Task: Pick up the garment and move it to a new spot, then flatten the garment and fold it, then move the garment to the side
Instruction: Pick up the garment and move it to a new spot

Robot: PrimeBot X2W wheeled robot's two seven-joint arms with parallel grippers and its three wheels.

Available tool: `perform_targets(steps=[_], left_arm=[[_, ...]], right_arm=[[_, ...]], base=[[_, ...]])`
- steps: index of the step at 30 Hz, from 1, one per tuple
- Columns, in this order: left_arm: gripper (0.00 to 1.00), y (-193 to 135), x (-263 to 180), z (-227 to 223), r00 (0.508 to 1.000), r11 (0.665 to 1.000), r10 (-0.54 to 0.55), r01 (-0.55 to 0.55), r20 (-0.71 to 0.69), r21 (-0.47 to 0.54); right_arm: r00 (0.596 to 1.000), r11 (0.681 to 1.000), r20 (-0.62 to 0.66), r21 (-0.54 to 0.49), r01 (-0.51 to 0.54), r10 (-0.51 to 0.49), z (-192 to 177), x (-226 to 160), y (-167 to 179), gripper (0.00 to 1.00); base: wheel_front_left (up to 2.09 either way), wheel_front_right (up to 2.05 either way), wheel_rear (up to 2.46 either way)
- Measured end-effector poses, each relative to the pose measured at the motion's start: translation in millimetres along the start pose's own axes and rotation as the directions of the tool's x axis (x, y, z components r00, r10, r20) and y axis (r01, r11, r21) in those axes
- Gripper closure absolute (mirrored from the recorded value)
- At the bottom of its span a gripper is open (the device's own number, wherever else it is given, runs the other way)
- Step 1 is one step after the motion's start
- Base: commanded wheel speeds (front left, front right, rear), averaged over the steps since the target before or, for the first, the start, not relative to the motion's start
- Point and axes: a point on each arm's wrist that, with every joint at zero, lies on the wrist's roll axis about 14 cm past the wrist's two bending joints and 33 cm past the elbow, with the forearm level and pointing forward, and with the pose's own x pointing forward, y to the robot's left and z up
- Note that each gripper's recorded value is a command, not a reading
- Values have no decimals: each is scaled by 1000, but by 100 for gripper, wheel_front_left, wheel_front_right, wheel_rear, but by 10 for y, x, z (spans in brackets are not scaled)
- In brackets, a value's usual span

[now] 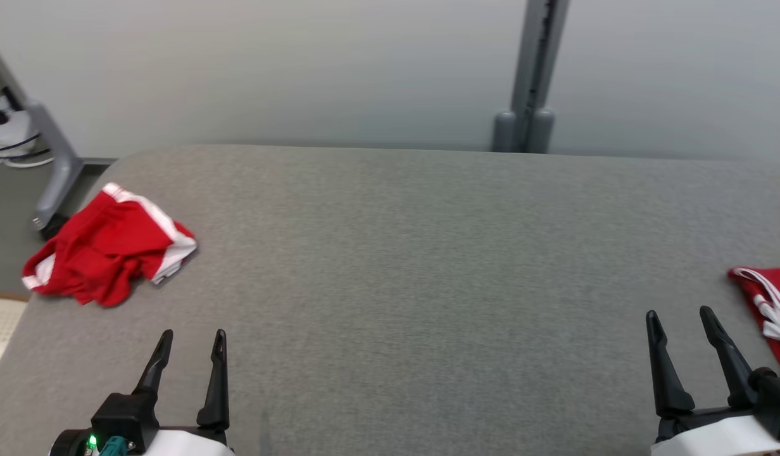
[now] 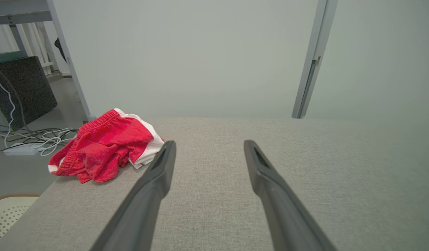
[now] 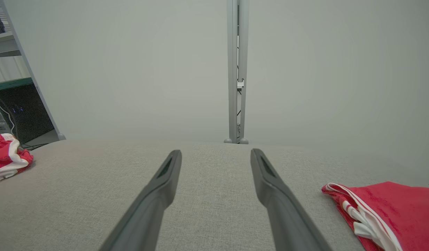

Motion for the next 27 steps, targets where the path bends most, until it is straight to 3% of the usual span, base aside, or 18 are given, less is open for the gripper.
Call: perform_targets(steps=[13,20,27], left_arm=[[0,783,-489,136,965,966,258,-258,54,-6],[0,999,-702,187,941,944,331,-331,72,-7],[0,1058,-774,203,932,935,354,-355,79,-8]], right_arm=[[961,961,4,27,-275,275,21,309,912,0],[935,935,10,32,-354,354,36,370,1196,0],[928,927,10,29,-373,373,42,384,1267,0]], base=[[0,0,0],[0,0,0],[0,0,0]])
